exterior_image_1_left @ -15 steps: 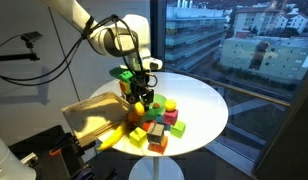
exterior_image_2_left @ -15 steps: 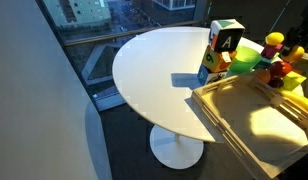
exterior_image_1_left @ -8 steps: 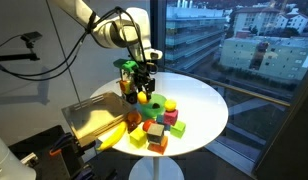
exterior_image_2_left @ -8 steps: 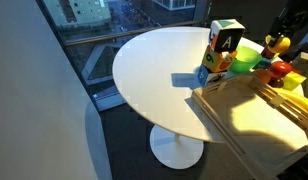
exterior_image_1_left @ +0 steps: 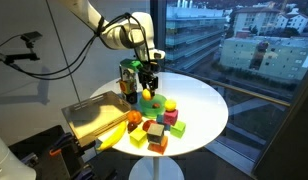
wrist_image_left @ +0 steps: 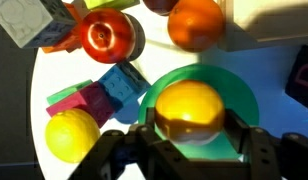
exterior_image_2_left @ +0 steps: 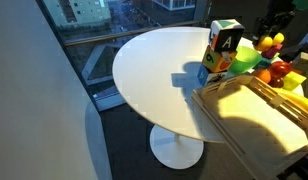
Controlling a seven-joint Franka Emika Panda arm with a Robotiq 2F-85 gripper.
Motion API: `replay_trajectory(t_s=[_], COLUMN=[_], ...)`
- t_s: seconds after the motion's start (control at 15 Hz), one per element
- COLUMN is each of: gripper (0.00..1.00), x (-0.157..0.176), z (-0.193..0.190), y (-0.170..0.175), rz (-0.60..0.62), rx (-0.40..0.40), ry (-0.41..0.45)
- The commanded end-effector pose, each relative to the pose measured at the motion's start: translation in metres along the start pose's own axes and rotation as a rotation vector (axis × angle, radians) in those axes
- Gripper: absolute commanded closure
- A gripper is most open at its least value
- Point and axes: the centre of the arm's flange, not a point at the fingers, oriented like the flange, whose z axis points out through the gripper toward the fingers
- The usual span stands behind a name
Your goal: Pick up the yellow fruit on top of the light green block and put it in the green bowl
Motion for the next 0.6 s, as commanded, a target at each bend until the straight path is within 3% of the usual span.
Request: replay_trajectory(t_s=[0.0, 0.53], gripper=[0.57, 0.57], x=[0.024, 0.029], z=[0.011, 0.058], y=[-0.015, -0.02], rz=[0.027, 0.012], rx=[-0.006, -0.009], ry=[0.01, 0.024])
